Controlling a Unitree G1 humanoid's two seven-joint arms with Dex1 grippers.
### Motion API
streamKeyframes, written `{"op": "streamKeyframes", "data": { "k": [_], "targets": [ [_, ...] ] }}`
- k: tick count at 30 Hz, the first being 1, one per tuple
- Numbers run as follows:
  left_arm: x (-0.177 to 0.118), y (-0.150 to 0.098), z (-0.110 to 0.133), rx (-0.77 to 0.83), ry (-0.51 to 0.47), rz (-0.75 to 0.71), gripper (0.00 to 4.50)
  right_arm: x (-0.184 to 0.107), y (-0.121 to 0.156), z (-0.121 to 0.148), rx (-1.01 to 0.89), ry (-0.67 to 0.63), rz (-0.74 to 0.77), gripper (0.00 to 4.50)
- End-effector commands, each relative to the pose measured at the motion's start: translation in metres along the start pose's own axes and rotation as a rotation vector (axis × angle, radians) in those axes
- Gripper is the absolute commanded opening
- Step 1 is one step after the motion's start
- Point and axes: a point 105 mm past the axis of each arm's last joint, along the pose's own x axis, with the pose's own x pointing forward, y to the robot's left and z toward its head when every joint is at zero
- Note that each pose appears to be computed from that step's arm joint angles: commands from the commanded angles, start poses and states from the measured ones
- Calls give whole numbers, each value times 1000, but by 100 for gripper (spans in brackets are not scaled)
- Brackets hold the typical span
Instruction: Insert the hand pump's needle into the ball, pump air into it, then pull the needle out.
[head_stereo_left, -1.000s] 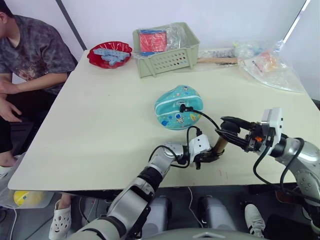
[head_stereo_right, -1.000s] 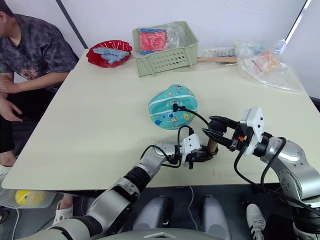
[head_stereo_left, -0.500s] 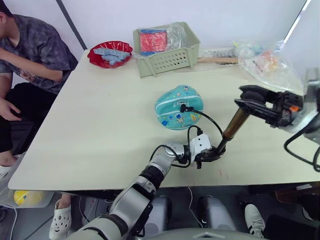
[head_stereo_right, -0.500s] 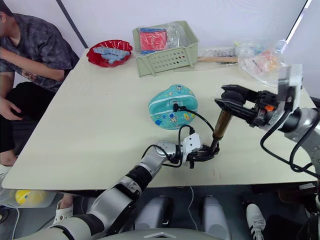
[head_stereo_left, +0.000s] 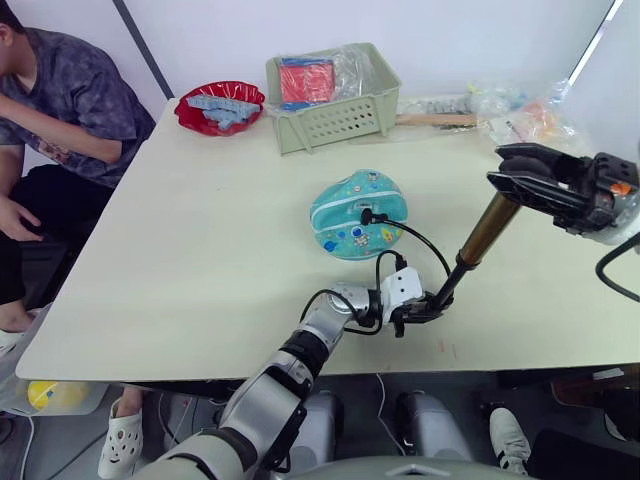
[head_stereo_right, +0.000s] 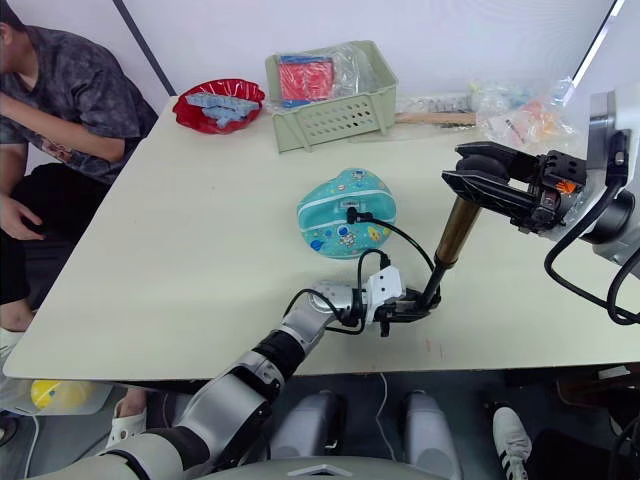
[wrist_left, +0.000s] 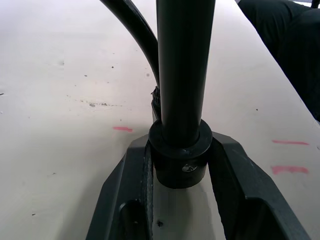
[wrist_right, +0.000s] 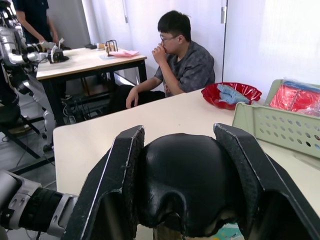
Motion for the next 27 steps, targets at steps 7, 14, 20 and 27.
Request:
{"op": "streamKeyframes", "data": {
  "k": [7,14,20,27],
  "targets": [
    [-3,-9,-23,-93,68,-16,109,-10,10,-82,14,136,-41,172],
    [-3,-12,-23,-111,64,-37,109,-19,14,-135,94,204,-85,172],
    [-3,-12,-24,-96,78,-39,109,-22,17,-171,112,252,-135,172],
    [-4,-12,-27,-86,87,-41,109,-15,12,-157,78,185,-146,172]
  ]
}}
